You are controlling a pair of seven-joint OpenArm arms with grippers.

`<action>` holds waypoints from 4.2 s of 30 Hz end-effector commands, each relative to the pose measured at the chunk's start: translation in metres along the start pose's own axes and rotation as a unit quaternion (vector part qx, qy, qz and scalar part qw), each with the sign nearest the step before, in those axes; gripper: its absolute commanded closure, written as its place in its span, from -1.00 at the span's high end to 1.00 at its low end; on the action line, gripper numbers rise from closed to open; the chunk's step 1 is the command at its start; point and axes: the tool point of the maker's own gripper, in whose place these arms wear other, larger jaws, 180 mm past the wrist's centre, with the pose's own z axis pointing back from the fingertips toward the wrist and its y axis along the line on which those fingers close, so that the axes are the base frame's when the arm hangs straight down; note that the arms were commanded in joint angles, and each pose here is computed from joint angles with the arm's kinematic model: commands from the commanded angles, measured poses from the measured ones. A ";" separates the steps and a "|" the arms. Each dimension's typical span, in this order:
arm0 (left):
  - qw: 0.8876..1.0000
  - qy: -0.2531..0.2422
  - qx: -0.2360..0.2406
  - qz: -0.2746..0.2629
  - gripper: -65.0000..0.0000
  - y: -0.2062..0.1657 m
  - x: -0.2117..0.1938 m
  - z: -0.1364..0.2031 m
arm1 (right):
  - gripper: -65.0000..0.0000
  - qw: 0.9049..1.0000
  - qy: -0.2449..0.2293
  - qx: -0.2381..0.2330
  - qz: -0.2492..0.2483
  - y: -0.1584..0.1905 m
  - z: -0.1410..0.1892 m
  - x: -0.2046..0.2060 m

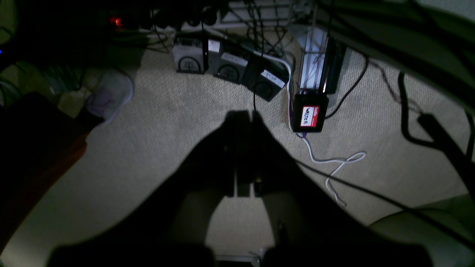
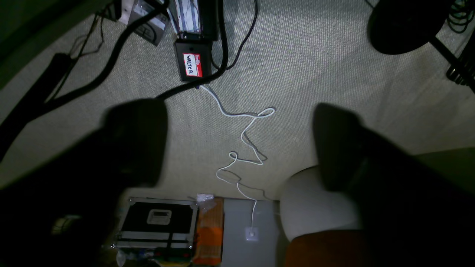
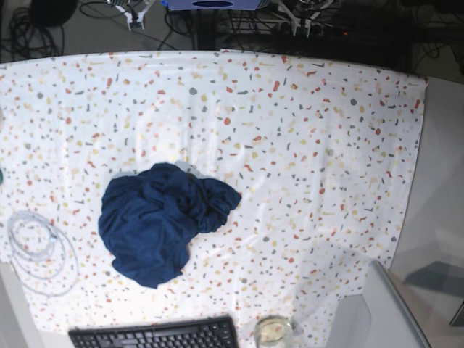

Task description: Layout the t-shirt on the table in an organized manner, then fold the t-shirt properly

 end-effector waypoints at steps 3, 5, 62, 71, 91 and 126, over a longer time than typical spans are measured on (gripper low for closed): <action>1.000 0.000 0.006 0.001 -1.00 0.005 -0.002 0.000 | -0.93 1.000 0.003 -0.001 -0.002 -0.006 0.000 -0.003; 1.000 0.001 0.006 0.001 -1.00 0.005 -0.003 0.000 | -0.94 1.000 0.003 -0.004 -0.003 -0.010 0.000 -0.004; 0.999 -0.032 0.004 -0.010 -1.00 0.005 -0.024 0.006 | -0.99 1.000 0.018 -0.005 0.003 -0.010 0.000 -0.019; 0.999 -0.032 0.025 -0.029 -1.00 0.037 -0.056 0.020 | -0.99 0.999 0.054 -0.006 0.001 -0.010 0.010 -0.064; 0.968 -0.202 -0.005 -0.147 -1.00 0.054 -0.029 0.141 | -1.00 0.993 -0.115 -0.022 0.010 -0.016 0.171 -0.019; 0.897 -0.425 -0.110 0.059 -0.25 0.008 0.263 0.227 | 0.78 0.866 -0.434 -0.053 0.242 0.087 0.350 0.423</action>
